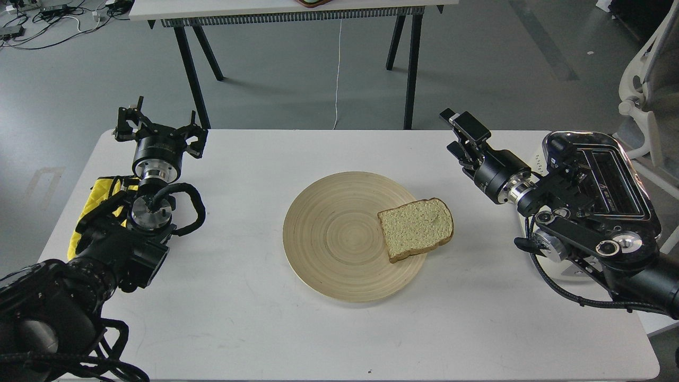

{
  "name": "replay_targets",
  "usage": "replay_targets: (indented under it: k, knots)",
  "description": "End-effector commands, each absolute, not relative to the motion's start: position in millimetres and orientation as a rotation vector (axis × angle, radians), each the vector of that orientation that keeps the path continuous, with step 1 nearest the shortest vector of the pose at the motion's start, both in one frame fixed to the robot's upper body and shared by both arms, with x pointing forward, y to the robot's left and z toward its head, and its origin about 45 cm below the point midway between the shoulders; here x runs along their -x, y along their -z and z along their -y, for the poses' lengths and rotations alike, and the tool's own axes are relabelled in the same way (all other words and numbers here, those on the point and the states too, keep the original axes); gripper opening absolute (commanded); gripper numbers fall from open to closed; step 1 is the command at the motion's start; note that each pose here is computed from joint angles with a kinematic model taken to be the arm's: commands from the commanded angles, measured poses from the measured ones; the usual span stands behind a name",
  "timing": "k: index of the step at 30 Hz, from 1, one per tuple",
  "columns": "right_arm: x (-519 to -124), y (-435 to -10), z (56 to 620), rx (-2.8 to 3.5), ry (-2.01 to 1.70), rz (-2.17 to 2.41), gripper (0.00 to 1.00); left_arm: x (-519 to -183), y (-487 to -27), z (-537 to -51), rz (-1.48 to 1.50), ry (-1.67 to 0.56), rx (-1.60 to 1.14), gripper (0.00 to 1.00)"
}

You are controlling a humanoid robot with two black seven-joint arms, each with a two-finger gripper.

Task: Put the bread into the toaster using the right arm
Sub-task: 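Move the right gripper from the toaster toward the bread slice on the plate, then close the right gripper on the edge of the bread slice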

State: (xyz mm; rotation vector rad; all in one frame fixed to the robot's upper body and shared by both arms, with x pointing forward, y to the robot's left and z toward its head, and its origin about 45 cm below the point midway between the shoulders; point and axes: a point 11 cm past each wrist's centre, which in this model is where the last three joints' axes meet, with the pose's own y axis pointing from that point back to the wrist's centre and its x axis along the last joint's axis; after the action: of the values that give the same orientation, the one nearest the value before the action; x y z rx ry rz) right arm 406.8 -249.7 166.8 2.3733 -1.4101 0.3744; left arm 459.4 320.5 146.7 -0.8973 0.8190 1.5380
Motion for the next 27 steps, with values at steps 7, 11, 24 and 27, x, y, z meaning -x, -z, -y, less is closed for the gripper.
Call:
replay_targets:
  k: [7,11,24,27]
  knots:
    - [-385.2,-133.1,254.2,-2.243,-0.447,1.349,0.99,-459.4,-146.4,-319.7,-0.821,-1.537,0.897,1.00]
    - [-375.7,-119.6,257.1,-2.204,-0.453,1.312,0.99,-459.4,-146.7,-320.5,-0.819,-1.538,0.897,1.00]
    - [-349.1,-83.9,273.8,-2.144,-0.367,1.284,0.98,-459.4,-146.6,-320.4,-0.819,-1.538,0.896,1.00]
    - [-346.4,-80.7,269.0,-2.154,-0.355,1.279,0.97,-459.9,-147.4,-320.3,-0.818,-1.537,0.898,1.00]
